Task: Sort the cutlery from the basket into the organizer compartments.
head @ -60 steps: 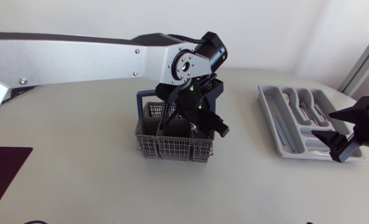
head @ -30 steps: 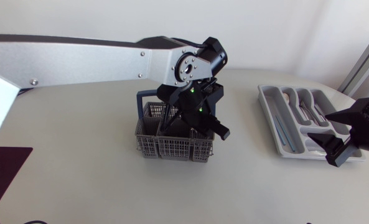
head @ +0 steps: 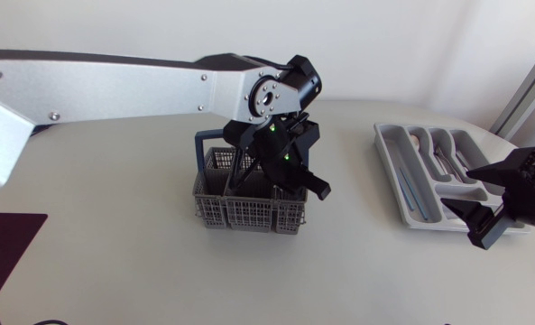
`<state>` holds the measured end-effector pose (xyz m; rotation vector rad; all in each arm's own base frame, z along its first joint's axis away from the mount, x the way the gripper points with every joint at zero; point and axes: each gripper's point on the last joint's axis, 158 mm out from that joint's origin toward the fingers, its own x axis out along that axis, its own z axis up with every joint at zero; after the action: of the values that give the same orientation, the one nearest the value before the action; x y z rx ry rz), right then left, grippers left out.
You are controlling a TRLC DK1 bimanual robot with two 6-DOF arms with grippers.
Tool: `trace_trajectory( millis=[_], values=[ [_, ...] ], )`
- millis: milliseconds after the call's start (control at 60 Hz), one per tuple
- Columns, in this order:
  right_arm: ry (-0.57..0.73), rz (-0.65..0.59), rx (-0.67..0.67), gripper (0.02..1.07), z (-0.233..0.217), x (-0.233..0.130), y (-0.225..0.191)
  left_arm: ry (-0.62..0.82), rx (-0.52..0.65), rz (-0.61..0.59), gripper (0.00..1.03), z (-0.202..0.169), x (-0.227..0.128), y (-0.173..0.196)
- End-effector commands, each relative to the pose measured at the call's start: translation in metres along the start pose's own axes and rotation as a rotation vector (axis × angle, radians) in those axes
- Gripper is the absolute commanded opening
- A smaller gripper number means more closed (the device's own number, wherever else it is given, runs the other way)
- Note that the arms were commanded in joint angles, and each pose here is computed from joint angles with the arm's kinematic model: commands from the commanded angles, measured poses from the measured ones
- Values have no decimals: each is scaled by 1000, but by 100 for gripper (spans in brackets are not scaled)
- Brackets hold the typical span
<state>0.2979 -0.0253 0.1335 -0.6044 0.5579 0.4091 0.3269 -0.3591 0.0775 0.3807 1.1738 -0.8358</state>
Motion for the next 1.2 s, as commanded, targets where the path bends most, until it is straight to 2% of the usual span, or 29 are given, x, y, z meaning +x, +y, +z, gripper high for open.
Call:
trace_trajectory(
  millis=[0, 383, 667, 817, 900, 1183],
  values=[
    [13, 22, 18, 88, -6, 3, 12, 8, -32, 7, 4, -1, -1, 7],
    [8, 28, -2, 88, 1, -2, 19, -88, -24, -78, 3, 8, -43, -8],
    [-21, 55, -9, 88, 23, -12, 30, -204, -36, -175, 3, 18, -101, -15],
    [-73, 122, 3, 89, 49, -22, 48, -261, -14, -255, 3, 18, -132, -29],
    [-108, 171, 16, 89, 65, -30, 59, -284, -13, -338, 3, 18, -146, -37],
    [-210, 359, 56, 89, 117, -45, 111, -281, 27, -533, 3, 8, -153, -62]
  ],
)
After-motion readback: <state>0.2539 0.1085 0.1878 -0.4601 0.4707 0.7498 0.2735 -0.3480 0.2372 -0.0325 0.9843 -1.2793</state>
